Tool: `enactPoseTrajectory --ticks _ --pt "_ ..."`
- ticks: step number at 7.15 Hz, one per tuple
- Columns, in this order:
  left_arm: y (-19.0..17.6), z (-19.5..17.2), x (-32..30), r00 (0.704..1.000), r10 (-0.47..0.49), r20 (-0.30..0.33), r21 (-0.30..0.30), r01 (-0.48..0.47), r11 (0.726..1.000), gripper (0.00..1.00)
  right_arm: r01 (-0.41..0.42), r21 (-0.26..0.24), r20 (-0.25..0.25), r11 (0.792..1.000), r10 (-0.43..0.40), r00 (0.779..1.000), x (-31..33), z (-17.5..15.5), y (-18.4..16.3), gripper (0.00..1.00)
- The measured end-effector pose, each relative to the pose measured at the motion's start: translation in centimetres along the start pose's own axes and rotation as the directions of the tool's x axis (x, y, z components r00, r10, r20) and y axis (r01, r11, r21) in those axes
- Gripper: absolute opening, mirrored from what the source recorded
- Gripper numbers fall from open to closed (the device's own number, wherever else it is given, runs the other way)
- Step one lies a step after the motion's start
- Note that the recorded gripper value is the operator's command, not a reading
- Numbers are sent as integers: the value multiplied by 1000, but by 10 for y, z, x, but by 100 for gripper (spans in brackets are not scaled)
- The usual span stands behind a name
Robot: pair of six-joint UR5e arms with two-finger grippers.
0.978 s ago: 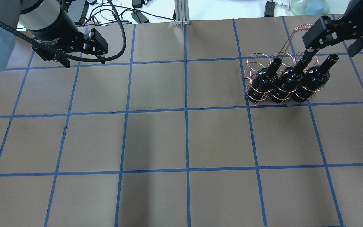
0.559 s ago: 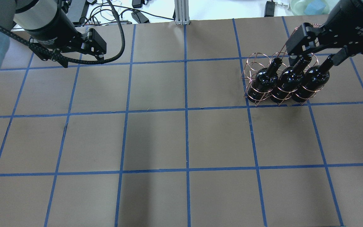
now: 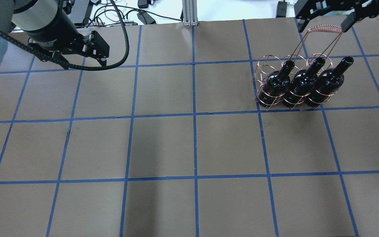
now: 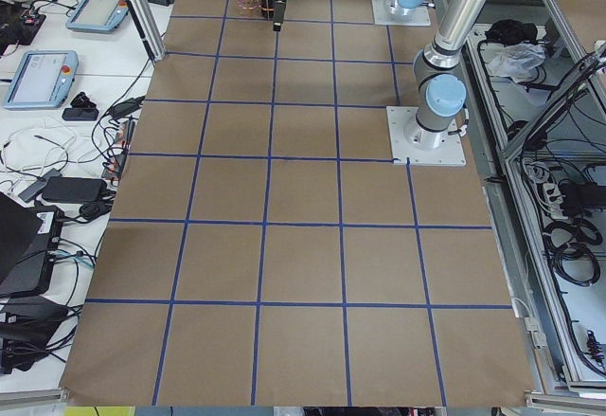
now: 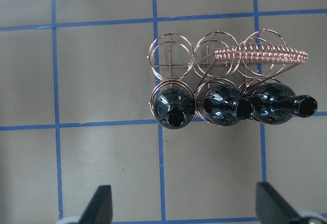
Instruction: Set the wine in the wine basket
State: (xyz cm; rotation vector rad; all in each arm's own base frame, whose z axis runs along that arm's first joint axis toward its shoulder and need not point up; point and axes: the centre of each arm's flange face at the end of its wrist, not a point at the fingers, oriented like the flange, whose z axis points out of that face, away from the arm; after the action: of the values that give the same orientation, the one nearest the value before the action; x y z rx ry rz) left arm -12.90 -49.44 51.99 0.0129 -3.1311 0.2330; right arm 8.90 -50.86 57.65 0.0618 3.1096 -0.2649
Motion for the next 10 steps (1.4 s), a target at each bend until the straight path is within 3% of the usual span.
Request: enactPoseTrajectory --ticks 2,5,10 --pt "1 -2 0 1000 6 2 3 -6 1000 100 0 27 -4 1000 0 1000 -8 26 15 100" --pt "1 -3 0 999 37 3 5 -37 999 100 81 35 7 996 -81 997 -53 38 27 100" --pt "2 -4 0 999 46 -1 6 -46 999 100 98 67 10 993 -99 995 -60 39 8 100"
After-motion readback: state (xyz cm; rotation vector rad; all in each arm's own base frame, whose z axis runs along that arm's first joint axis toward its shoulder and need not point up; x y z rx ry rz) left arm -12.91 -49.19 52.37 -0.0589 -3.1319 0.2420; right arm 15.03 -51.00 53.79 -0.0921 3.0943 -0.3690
